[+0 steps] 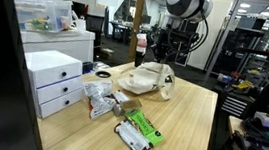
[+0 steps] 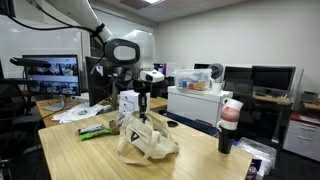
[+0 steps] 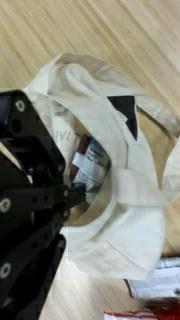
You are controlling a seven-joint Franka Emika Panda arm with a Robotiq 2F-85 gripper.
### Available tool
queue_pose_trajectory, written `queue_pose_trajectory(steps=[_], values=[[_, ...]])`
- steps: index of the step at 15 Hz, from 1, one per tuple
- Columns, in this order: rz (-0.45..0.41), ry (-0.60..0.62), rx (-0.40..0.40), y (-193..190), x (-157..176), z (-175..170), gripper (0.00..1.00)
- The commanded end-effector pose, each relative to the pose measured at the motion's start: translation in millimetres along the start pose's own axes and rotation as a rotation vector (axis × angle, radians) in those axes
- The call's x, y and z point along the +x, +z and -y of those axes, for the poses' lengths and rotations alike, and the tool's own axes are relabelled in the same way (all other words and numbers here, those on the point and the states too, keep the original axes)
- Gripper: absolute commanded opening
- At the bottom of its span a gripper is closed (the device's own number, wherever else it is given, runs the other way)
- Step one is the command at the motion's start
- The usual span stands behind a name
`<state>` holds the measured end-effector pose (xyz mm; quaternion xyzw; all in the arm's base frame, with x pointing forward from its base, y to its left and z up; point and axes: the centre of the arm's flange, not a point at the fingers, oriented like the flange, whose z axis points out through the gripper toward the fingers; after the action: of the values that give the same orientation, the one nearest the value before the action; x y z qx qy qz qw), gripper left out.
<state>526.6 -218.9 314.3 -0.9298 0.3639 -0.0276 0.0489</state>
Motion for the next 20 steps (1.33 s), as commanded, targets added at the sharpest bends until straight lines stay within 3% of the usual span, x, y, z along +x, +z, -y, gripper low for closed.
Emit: queue_pose_trajectory(steps=[1, 3, 13, 18, 20], values=[[0.072, -0.007, 0.103, -30.6, -0.5, -0.9, 0.0], [0.074, 0.011, 0.171, -52.6, 6.8, -1.6, 0.0], [-0.104, 0.063, 0.509, -157.9, 28.1, -29.5, 0.0], [0.075, -0.035, 0.3, -89.0, 12.5, -8.3, 0.0], [0.163, -0.088, 0.255, -69.4, 8.0, -1.2, 0.0]])
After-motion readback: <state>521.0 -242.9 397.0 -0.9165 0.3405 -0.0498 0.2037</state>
